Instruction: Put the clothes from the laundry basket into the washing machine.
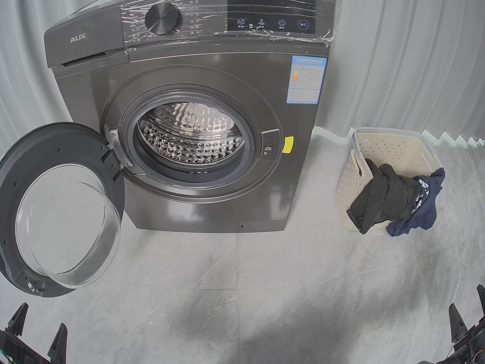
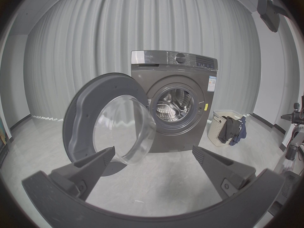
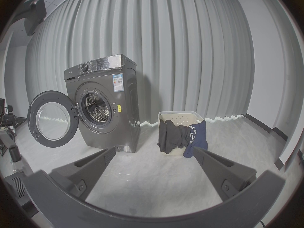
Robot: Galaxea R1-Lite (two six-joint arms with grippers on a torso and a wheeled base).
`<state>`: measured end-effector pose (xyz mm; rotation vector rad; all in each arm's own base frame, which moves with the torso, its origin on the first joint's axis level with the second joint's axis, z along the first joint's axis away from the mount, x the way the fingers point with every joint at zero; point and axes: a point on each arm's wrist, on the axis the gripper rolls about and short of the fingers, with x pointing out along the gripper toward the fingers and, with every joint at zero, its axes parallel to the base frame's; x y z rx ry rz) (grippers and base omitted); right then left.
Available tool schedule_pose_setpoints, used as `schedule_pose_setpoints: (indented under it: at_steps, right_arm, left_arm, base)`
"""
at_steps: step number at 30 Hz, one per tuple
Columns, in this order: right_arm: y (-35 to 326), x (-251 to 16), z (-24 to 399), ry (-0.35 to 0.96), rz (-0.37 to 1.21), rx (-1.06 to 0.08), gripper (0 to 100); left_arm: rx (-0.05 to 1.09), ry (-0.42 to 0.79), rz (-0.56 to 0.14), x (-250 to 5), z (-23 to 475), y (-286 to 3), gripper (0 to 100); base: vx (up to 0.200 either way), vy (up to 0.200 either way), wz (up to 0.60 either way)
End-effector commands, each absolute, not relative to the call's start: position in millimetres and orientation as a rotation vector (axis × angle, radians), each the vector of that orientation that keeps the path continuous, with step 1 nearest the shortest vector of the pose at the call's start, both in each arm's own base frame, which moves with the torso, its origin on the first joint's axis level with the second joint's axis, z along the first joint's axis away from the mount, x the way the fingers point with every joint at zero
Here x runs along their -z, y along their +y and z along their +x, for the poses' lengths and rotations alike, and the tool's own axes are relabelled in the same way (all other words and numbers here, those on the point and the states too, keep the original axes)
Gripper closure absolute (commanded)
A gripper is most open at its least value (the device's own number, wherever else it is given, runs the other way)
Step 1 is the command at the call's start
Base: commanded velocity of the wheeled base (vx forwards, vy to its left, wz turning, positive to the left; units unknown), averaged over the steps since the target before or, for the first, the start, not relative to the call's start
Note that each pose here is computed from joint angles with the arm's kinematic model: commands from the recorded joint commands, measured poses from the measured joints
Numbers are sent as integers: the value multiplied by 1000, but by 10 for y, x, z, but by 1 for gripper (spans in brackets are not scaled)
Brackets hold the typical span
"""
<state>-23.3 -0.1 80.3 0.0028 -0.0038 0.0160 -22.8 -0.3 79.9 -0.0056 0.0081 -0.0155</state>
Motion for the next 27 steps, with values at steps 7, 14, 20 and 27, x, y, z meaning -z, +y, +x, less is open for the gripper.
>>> schedule_pose_setpoints:
  at_steps: [7, 14, 20, 27]
  right_arm:
    - [-1, -757, -226, 6, 2, -17, 0]
    - [-1, -757, -226, 6, 3, -17, 0]
    - [-1, -757, -226, 6, 3, -17, 0]
    - [-1, -757, -226, 6, 3, -15, 0]
  left_arm:
    - [18, 6, -6, -751, -229, -3, 0]
    - [17, 6, -6, -751, -229, -3, 0]
    - [17, 6, -6, -751, -229, -3, 0]
    - [18, 6, -8, -751, -229, -3, 0]
  base:
    - [0, -200, 0]
    - [0, -200, 0]
    - [0, -133, 0]
    - [0, 0, 0]
